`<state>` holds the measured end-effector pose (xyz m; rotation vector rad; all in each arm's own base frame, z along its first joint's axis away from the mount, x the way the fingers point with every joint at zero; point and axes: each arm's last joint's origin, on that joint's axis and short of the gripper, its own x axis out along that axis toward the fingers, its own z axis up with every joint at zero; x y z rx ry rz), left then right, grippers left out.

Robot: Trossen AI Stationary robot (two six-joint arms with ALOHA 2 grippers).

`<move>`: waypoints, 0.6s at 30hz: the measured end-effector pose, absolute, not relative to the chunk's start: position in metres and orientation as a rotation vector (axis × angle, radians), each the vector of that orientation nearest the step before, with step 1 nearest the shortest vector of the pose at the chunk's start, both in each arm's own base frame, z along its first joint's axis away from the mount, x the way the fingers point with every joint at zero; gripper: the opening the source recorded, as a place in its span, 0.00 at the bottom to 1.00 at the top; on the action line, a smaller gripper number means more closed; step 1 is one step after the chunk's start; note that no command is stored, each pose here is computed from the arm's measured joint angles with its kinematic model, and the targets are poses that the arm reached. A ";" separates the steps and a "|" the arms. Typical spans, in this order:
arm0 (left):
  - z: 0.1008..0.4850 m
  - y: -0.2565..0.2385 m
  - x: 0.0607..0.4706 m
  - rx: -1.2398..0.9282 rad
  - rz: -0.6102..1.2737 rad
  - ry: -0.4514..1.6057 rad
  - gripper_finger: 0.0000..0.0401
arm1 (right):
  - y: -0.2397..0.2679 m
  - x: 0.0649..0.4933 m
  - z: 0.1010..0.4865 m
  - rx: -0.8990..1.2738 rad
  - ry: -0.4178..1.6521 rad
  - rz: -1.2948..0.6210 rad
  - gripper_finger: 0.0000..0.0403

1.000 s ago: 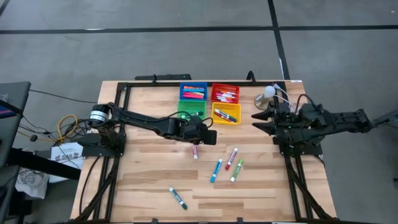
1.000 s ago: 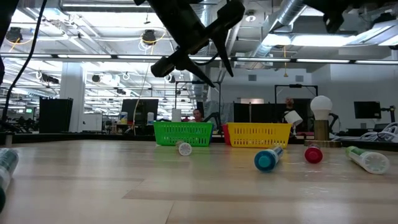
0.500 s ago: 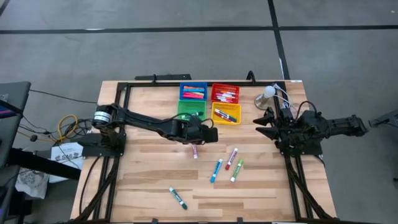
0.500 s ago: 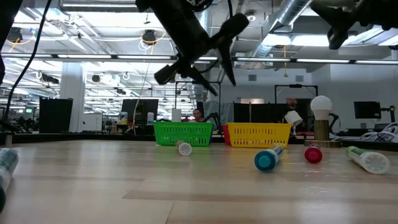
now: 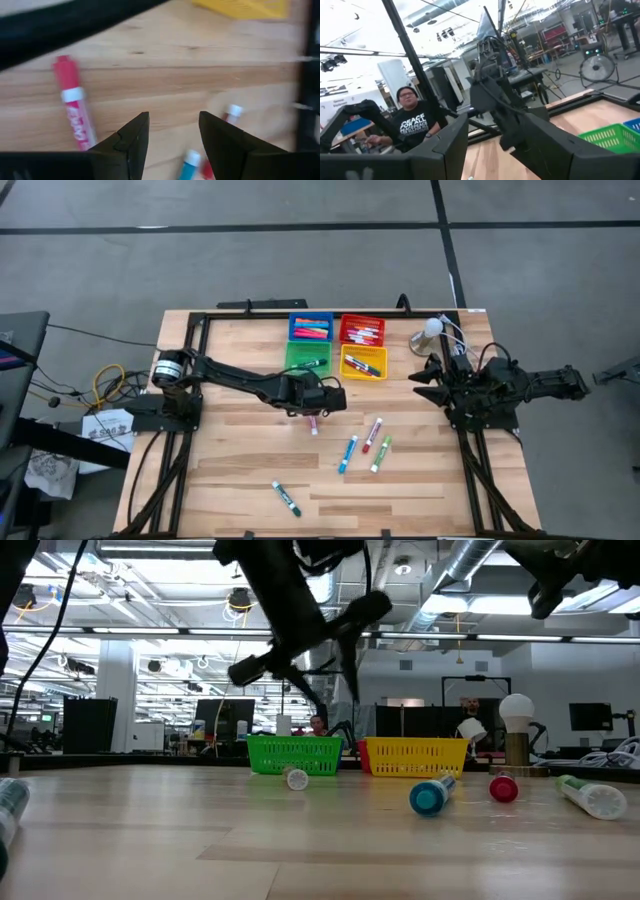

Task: Pick & Place Markers
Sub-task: Put the large pink marker into the green basket

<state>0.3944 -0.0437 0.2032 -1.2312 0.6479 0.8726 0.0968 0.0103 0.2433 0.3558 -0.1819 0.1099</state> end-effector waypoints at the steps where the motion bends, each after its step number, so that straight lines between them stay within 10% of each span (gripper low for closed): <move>1: 0.200 -0.044 0.394 -1.232 0.890 0.659 0.43 | 0.010 0.097 0.243 0.355 -0.180 0.115 0.46; 18: 0.169 -0.056 0.396 -1.288 0.956 0.768 0.43 | 0.011 0.097 0.239 0.350 -0.133 0.121 0.46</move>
